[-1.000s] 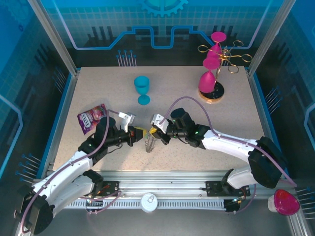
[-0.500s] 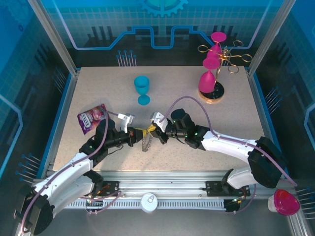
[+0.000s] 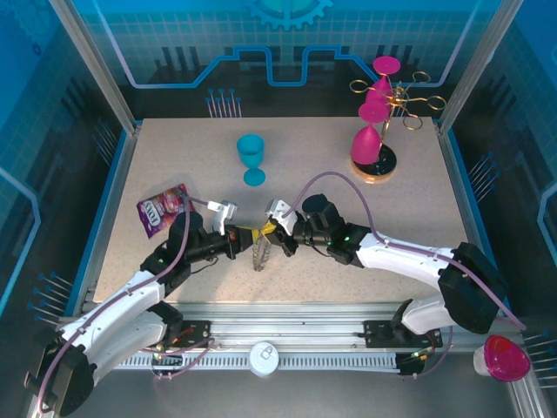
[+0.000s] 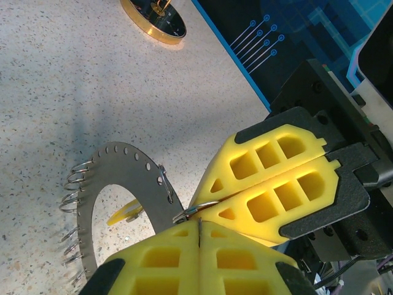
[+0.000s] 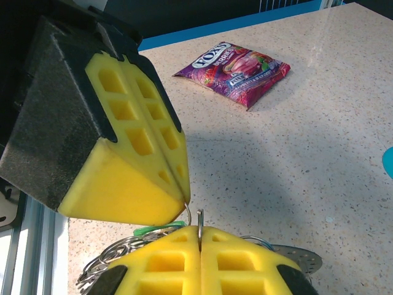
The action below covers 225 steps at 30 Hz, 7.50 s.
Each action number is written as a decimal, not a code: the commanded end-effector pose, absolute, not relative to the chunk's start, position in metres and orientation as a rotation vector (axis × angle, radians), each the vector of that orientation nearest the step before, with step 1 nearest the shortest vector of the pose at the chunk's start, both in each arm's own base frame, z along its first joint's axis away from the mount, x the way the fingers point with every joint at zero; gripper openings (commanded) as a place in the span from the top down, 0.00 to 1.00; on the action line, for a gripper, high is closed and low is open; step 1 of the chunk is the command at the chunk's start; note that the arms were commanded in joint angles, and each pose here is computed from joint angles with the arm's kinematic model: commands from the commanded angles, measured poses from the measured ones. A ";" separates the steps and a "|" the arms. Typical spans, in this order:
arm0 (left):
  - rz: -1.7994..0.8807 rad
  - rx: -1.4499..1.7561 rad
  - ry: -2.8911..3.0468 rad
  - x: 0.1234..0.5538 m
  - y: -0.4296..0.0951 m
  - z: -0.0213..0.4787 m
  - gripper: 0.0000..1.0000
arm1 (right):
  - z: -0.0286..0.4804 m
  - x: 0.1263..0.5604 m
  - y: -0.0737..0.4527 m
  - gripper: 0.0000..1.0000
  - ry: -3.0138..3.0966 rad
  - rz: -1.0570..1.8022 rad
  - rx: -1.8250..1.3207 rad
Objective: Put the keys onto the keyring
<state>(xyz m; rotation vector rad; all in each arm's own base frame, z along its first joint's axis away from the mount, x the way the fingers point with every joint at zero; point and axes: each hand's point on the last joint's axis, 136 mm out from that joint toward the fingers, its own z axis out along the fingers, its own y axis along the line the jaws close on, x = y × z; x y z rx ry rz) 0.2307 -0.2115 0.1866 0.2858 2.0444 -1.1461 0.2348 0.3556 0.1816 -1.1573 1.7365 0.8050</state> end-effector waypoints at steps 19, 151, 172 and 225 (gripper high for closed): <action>-1.149 0.293 1.982 0.233 -0.210 0.196 1.00 | 0.196 0.225 0.361 1.00 1.695 0.821 -1.166; -1.156 0.250 1.992 0.234 -0.208 0.193 1.00 | 0.232 0.208 0.360 1.00 1.577 0.941 -1.129; -1.122 0.225 2.012 0.237 -0.204 0.191 1.00 | 0.240 0.192 0.368 1.00 1.520 1.041 -1.183; -1.295 0.544 1.755 0.205 -0.227 0.224 1.00 | 0.242 0.208 0.336 1.00 1.494 1.163 -1.191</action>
